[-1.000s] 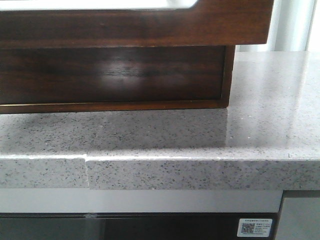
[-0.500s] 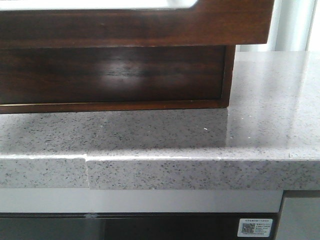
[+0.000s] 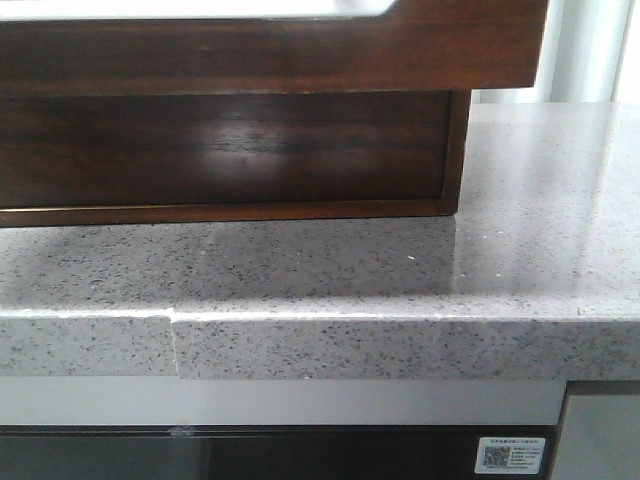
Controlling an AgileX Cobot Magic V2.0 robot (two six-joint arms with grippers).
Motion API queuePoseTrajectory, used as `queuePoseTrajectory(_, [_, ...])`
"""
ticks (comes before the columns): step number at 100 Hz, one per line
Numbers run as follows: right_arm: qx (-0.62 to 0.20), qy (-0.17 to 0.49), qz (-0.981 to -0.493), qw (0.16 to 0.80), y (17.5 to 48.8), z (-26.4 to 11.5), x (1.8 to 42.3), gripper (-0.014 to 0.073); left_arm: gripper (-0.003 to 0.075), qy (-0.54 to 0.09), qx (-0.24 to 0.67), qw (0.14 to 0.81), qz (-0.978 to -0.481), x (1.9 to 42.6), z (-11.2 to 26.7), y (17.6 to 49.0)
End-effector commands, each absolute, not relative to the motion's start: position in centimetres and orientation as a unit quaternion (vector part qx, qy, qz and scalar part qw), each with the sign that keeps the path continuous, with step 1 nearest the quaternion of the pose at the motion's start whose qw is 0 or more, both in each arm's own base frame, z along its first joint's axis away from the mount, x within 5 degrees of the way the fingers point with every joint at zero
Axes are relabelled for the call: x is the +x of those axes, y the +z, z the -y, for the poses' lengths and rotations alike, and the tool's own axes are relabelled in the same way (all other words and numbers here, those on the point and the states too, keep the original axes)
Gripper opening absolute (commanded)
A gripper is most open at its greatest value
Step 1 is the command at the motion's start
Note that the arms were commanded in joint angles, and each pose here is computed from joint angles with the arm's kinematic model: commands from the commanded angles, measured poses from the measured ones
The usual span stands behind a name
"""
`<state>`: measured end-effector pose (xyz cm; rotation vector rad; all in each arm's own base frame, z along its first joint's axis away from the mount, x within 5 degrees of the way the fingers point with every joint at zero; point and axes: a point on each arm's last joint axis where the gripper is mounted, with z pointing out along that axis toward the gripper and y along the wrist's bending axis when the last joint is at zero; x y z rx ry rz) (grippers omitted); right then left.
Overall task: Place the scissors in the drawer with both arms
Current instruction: 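Lower the right gripper onto the grey-orange scissors and grasp them, then carry the held scissors over the open drawer with the right gripper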
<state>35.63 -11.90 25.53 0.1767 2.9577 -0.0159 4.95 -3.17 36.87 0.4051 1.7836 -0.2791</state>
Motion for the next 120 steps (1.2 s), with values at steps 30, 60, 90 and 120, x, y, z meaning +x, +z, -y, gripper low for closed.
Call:
queuePoseTrajectory(30, [0.046, -0.009, -0.994, 0.097, 27.4, 12.0, 35.4, 0.0249, 0.044, -0.134, 0.156, 0.636, -0.744, 5.2, 3.2, 38.4])
queuePoseTrajectory(60, [0.039, -0.007, -0.995, 0.091, 27.4, 12.0, 35.3, 0.003, 0.044, -0.132, 0.157, 0.636, -0.744, 5.3, 3.2, 38.4])
queuePoseTrajectory(90, [0.034, -0.017, -0.99, 0.137, 30.5, 11.5, 34.1, 0.002, 0.044, -0.131, 0.157, 0.636, -0.744, 5.3, 3.1, 38.4])
queuePoseTrajectory(120, [-0.002, -0.05, -0.958, 0.282, 40.1, 8.5, 30.5, 0.002, 0.044, -0.13, 0.158, 0.636, -0.744, 5.3, 3.1, 38.4])
